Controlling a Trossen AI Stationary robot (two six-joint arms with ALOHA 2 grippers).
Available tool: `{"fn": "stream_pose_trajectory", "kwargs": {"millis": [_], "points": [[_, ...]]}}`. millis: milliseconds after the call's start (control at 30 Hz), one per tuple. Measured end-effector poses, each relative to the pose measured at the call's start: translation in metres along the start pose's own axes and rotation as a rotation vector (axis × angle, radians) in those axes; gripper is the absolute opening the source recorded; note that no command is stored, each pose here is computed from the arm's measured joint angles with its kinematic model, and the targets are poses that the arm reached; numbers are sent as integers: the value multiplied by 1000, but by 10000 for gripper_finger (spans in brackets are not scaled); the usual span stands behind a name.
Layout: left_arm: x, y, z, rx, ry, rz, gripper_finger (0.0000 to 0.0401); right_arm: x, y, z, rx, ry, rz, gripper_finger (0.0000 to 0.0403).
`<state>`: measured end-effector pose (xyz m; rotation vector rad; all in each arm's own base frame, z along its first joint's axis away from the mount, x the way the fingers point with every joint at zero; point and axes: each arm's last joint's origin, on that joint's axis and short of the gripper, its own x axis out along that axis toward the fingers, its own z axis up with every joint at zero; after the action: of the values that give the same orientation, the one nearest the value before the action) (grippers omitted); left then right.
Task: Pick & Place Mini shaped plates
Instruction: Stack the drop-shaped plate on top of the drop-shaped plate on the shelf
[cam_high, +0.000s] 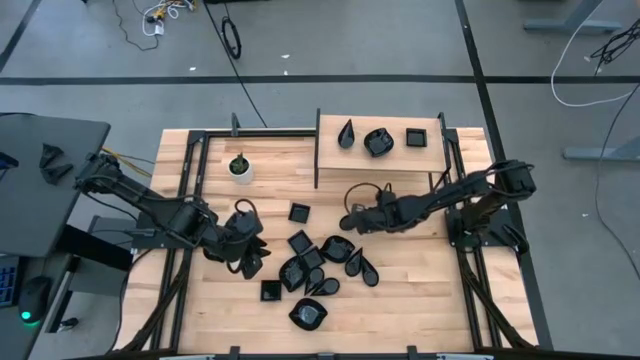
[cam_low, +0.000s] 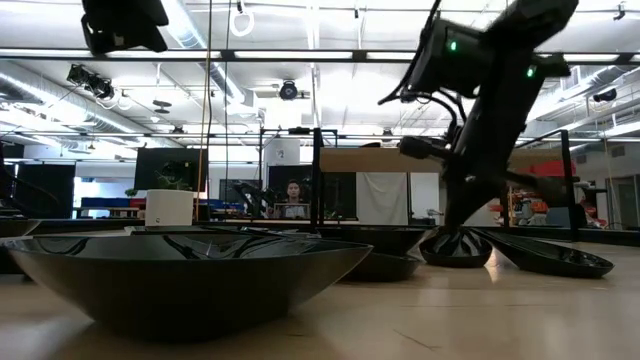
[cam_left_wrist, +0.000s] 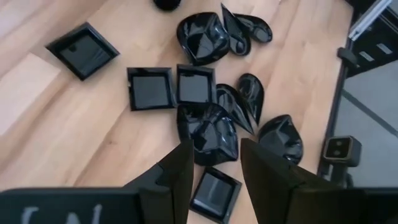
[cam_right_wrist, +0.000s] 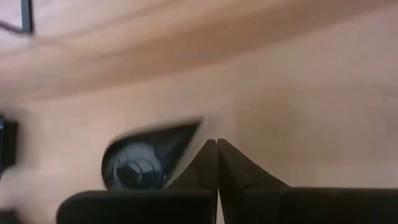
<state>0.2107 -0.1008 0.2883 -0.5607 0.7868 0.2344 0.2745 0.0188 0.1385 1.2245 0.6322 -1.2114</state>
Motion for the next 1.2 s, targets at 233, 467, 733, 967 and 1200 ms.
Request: {"fn": "stream_pose_trajectory", "kwargs": {"millis": [233, 467, 733, 967, 1200], "points": [[0, -4, 1, -14, 5, -55, 138, 15, 6, 13, 49, -4, 144, 1], [0, -5, 4, -23, -37, -55, 138, 16, 14, 18, -6, -6, 212, 1], [10, -12, 9, -49, -134, -48, 138, -13, 10, -7, -101, 5, 291, 1], [57, -25, 23, -19, -225, -69, 138, -68, -18, -39, -273, 81, 341, 1], [117, -8, 49, -118, -250, -70, 138, -109, -54, -51, -421, 148, 327, 2]]}}
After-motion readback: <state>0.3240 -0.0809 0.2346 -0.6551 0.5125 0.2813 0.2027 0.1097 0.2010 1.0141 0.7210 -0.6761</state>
